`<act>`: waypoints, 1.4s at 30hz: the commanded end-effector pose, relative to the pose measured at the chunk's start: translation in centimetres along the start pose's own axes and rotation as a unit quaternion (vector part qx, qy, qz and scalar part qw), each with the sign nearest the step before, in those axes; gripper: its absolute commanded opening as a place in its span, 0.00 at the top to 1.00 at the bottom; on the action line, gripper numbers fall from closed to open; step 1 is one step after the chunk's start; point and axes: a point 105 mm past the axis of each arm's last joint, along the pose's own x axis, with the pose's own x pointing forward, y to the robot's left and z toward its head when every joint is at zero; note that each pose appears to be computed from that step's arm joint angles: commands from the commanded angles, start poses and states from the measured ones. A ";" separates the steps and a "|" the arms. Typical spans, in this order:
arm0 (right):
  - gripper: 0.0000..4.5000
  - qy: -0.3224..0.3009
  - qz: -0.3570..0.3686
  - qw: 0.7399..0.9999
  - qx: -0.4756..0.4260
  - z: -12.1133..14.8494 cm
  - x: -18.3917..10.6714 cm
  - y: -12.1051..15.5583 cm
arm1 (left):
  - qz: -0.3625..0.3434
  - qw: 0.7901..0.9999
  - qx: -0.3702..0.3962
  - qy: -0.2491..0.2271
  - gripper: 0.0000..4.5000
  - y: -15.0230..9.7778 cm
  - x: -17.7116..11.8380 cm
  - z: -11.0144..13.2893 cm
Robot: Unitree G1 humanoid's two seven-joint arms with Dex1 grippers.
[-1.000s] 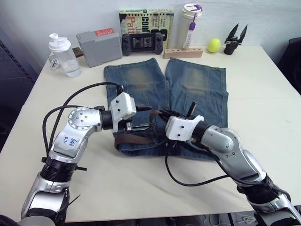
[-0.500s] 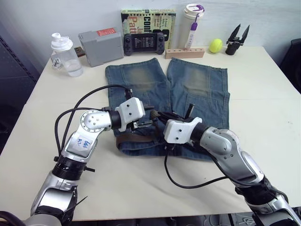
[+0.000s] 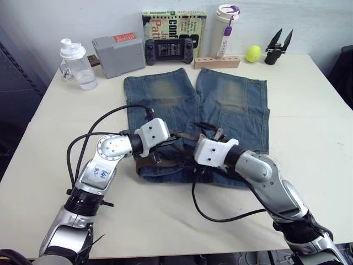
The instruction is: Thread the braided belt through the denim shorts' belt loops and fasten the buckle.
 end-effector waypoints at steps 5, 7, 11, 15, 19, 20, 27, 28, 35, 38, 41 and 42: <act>0.24 -0.005 -0.030 1.000 -0.005 0.7 -1.3 -1.4 | 0.023 0.999 0.026 -0.011 1.00 1.0 -0.8 1.0; 0.24 -0.006 -0.030 1.000 -0.004 0.8 -1.3 -1.3 | 0.022 0.999 0.026 -0.012 1.00 1.0 -0.8 1.0; 0.61 -0.009 -0.030 1.000 -0.005 1.0 -1.1 -1.2 | 0.025 0.999 0.028 -0.015 1.00 1.0 -0.9 1.0; 0.98 -0.008 -0.029 1.000 -0.005 1.0 -1.2 -1.1 | 0.053 0.998 0.021 -0.009 1.00 2.0 -1.8 0.4; 0.98 -0.005 -0.029 1.000 0.001 0.8 -1.4 -1.0 | 0.078 0.997 0.004 -0.006 1.00 2.4 -3.1 -0.3; 0.98 -0.005 -0.030 1.000 0.004 0.8 -1.4 -1.0 | 0.083 0.996 0.000 -0.008 1.00 2.4 -3.3 -0.4; 0.98 -0.022 -0.022 1.000 0.001 1.6 -1.3 -0.6 | 0.078 0.997 -0.007 -0.023 1.00 1.3 -3.8 -0.2; 0.98 -0.025 -0.018 1.000 -0.003 1.7 -1.2 -0.4 | 0.081 0.996 -0.016 -0.040 1.00 1.4 -3.9 0.5; 1.00 -0.030 -0.007 0.999 -0.011 1.8 -0.9 0.0 | 0.042 0.992 -0.086 -0.082 0.35 1.3 -4.9 1.8; 1.00 -0.033 -0.009 0.999 -0.011 1.9 -0.7 -0.1 | 0.028 0.992 -0.090 -0.081 0.28 1.2 -5.0 1.8; 1.00 -0.041 -0.006 0.999 -0.012 2.1 -0.6 0.0 | 0.011 0.992 -0.090 -0.086 0.28 0.9 -4.7 2.0; 1.00 -0.043 -0.004 0.999 -0.012 2.1 -0.6 0.1 | 0.008 0.992 -0.089 -0.086 0.28 0.8 -4.7 2.0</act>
